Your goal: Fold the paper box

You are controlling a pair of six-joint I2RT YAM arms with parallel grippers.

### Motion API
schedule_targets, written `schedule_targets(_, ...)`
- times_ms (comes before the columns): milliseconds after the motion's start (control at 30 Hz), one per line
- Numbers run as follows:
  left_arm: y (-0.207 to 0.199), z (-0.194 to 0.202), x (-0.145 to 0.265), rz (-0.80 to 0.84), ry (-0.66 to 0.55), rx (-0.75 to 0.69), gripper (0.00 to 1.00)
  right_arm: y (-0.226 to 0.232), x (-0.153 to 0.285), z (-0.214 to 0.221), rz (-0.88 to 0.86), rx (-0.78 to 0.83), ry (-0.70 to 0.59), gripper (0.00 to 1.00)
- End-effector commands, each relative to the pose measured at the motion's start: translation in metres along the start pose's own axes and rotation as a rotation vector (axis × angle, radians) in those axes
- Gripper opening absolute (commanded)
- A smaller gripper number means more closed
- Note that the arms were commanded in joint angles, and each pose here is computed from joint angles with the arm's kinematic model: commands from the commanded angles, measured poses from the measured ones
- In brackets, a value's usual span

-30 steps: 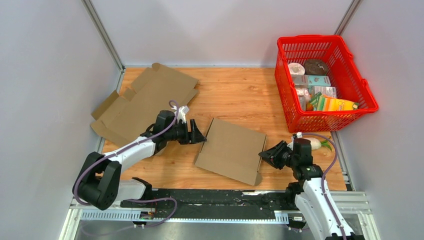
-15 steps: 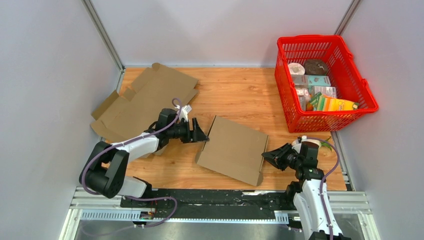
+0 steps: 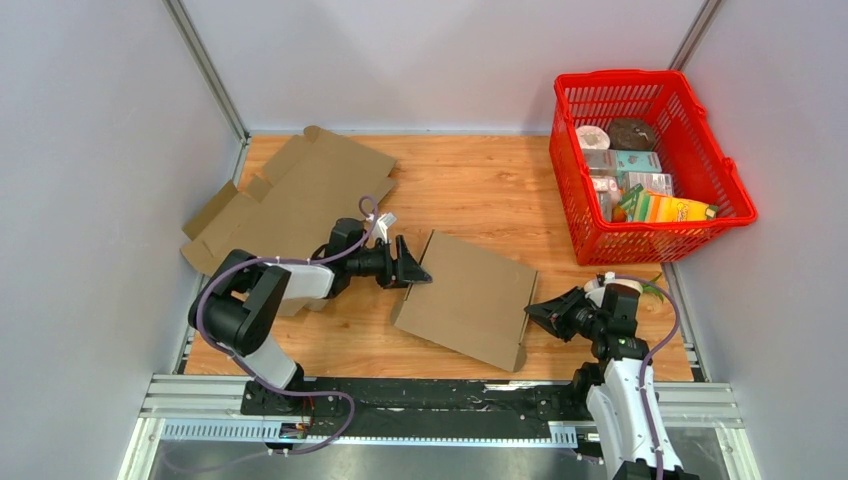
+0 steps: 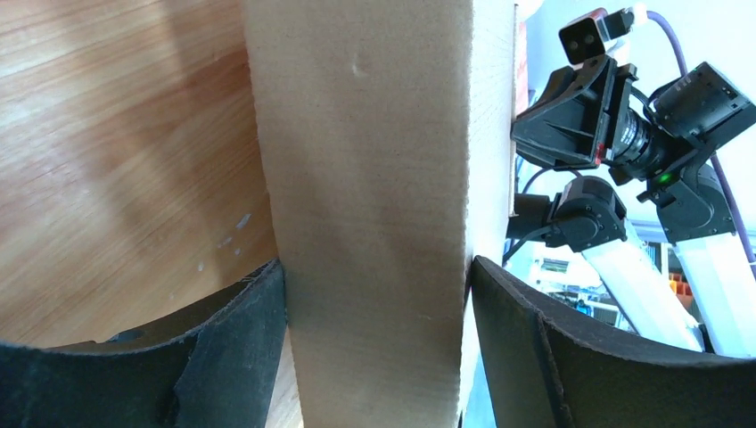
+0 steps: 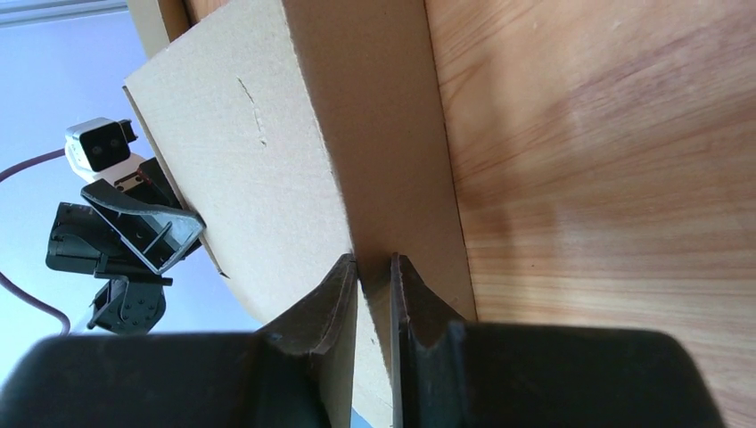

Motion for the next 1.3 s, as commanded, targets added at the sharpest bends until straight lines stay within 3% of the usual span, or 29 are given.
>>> schedule_targets(0,-0.034,0.007,-0.017,0.128,0.042,-0.059,0.79,-0.05,-0.004,0.012,0.179,-0.051,0.006,0.18)
schedule_targets(133,-0.05,0.002,-0.016,0.208,0.005,-0.073,0.75,-0.044,-0.004,0.014,0.15,-0.041,0.023,0.2)
schedule_targets(200,-0.056,0.005,-0.013,0.233,0.014,-0.046,0.64,-0.034,-0.001,0.011,0.124,-0.013,0.028,0.23)
schedule_targets(300,-0.066,0.005,-0.007,0.275,0.002,-0.027,0.57,-0.012,0.008,0.002,0.094,0.071,0.008,0.39)
schedule_targets(333,-0.07,0.004,-0.005,0.292,-0.004,-0.028,0.55,-0.005,0.012,-0.001,0.078,0.105,-0.017,0.53)
schedule_targets(433,-0.069,0.005,0.0,0.29,-0.011,-0.01,0.54,0.018,0.029,-0.01,0.071,0.187,-0.07,0.7)
schedule_targets(533,-0.069,0.003,0.007,0.292,-0.02,0.023,0.47,0.046,0.056,-0.02,0.074,0.281,-0.163,0.79)
schedule_targets(700,-0.063,0.001,0.02,0.244,-0.048,0.07,0.45,0.091,0.103,-0.04,0.131,0.452,-0.315,0.86)
schedule_targets(733,-0.059,0.003,0.023,0.192,-0.035,0.065,0.45,0.108,0.119,-0.05,0.13,0.494,-0.388,0.87)
schedule_targets(800,-0.047,0.003,0.025,0.067,-0.038,0.081,0.45,0.129,0.125,-0.053,0.098,0.591,-0.389,0.88)
schedule_targets(867,-0.032,0.006,0.036,-0.118,-0.023,0.103,0.5,0.157,0.126,-0.043,0.025,0.742,-0.324,0.99)
schedule_targets(900,-0.03,0.008,0.041,-0.159,-0.015,0.108,0.52,0.167,0.111,-0.024,-0.011,0.816,-0.202,1.0)
schedule_targets(967,-0.032,0.007,0.051,-0.212,-0.015,0.117,0.54,0.181,0.102,-0.014,0.006,0.92,-0.18,1.0)
schedule_targets(1000,-0.032,0.006,0.054,-0.222,-0.014,0.123,0.54,0.19,0.086,0.024,-0.035,1.051,-0.062,1.0)
schedule_targets(1033,-0.035,0.007,0.057,-0.234,-0.009,0.131,0.54,0.194,0.079,0.022,0.025,1.128,-0.13,1.0)
schedule_targets(1067,-0.035,0.007,0.06,-0.244,-0.002,0.144,0.54,0.201,0.075,0.037,0.017,1.232,-0.118,1.0)
schedule_targets(1100,-0.034,0.007,0.062,-0.258,-0.001,0.158,0.54,0.213,0.069,0.081,-0.05,1.366,-0.028,1.0)
schedule_targets(1167,-0.037,0.011,0.065,-0.265,0.008,0.211,0.52,0.23,0.063,0.102,-0.068,1.537,-0.086,1.0)
schedule_targets(1200,-0.038,0.012,0.066,-0.264,0.007,0.233,0.52,0.228,0.061,0.142,-0.114,1.67,-0.035,1.0)
schedule_targets(1267,-0.042,0.016,0.066,-0.254,0.023,0.292,0.51,0.235,0.054,0.153,-0.072,1.821,-0.175,1.0)
Point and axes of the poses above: each gripper's point midway between its finger pads, its own x axis back along the fingers, its own y axis along the line the jaws close on, z = x × y, the point moved 1 cm from there along x, back along the fingers, and after that the axes turned 3 degrees about x, right-handed, at the moved point
